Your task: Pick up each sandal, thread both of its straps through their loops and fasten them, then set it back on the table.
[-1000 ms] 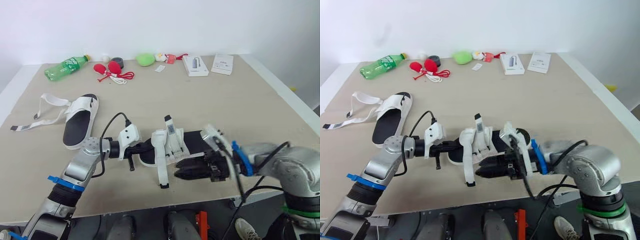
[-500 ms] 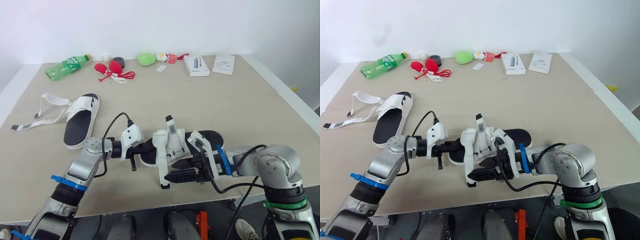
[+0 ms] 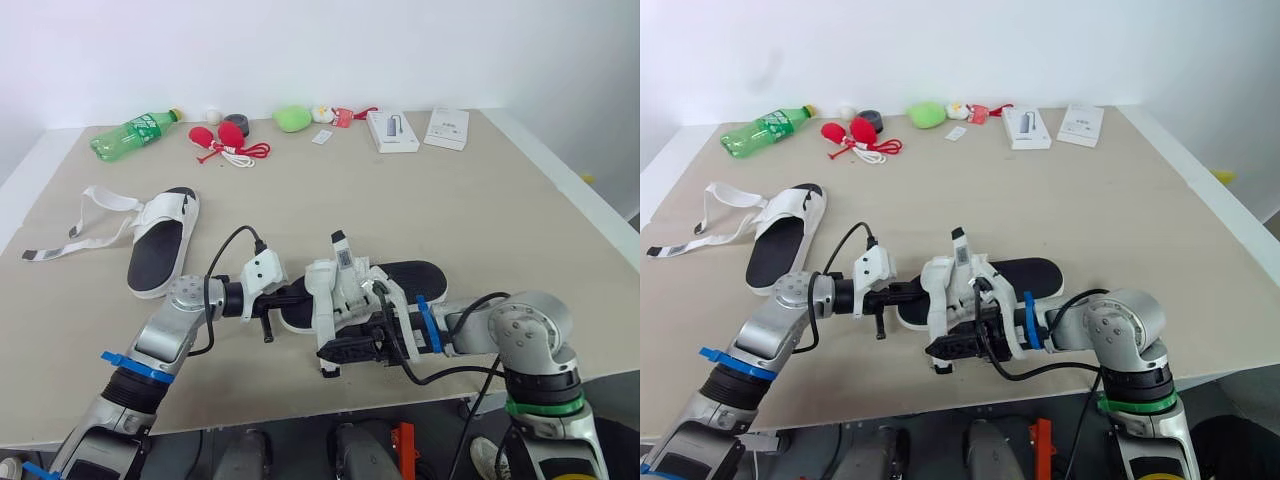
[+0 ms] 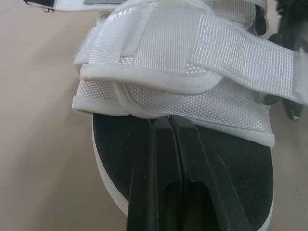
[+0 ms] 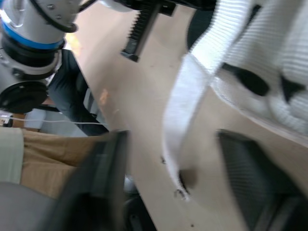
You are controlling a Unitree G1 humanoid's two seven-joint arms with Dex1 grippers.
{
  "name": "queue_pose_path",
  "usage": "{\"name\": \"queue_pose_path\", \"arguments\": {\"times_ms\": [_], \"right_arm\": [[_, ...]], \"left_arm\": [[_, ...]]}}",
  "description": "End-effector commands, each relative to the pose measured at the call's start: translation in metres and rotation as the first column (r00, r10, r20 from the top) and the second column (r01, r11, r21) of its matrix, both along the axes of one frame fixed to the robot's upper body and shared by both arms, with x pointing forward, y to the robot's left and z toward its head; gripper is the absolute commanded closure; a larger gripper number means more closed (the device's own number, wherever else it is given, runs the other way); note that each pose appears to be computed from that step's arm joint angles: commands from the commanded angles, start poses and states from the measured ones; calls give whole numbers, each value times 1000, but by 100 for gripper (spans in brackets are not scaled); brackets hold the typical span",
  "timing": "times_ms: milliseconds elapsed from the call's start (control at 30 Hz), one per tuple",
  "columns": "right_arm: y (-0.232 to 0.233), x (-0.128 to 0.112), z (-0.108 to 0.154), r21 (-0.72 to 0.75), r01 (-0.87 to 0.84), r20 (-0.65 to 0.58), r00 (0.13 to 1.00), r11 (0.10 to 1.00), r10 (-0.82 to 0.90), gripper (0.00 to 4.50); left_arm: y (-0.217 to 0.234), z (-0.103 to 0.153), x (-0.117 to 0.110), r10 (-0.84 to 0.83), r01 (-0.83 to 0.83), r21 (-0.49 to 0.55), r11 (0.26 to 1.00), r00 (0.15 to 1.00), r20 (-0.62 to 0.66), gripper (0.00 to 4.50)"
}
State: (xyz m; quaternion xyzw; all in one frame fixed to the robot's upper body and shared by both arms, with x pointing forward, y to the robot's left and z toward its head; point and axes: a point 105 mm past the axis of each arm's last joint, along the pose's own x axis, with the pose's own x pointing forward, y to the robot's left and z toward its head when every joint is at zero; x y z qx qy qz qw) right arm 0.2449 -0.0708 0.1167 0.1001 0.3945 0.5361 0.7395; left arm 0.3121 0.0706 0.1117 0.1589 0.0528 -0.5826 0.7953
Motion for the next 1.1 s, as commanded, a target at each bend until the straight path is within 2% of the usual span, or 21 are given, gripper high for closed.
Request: {"name": "queue_pose_path", "arguments": {"times_ms": [33, 100, 133, 267, 333, 467, 567, 733, 1100], "right_arm": [[-2, 0, 2, -3, 2, 17, 1000, 1000, -2, 350], [-4, -2, 0, -11, 2, 15, 1000, 1000, -2, 437], [-4, -2, 0, -11, 0, 14, 1000, 1000, 0, 445], [-5, 1, 17, 18, -24, 43, 999, 1000, 23, 445], [-4, 8, 33, 48, -35, 71, 997, 998, 31, 445], [-4, 38, 76, 113, -3, 126, 992, 994, -11, 445], [-4, 47, 89, 99, -1, 141, 990, 995, -13, 445], [-7, 53, 82, 35, 4, 100, 995, 999, -8, 445], [-3, 57, 70, -1, -14, 8, 1000, 1000, 14, 445]], "left_arm": [[-4, 1, -4, -17, 17, -6, 1000, 1000, 0, 450], [-4, 1, -4, -17, 17, -6, 1000, 1000, 0, 450], [-5, 1, -4, -17, 17, -7, 1000, 1000, 0, 450], [-6, 0, -5, -22, 22, -9, 1000, 1000, -3, 450], [-7, 0, -5, -24, 24, -9, 1000, 1000, -4, 450], [-8, -1, -4, -26, 26, -10, 1000, 1000, -3, 450], [-10, 0, -3, -28, 28, -14, 1000, 1000, -1, 450], [-12, 0, -3, -33, 33, -20, 999, 999, 4, 450], [-12, 0, -2, -22, 22, -19, 1000, 1000, 18, 450]]}}
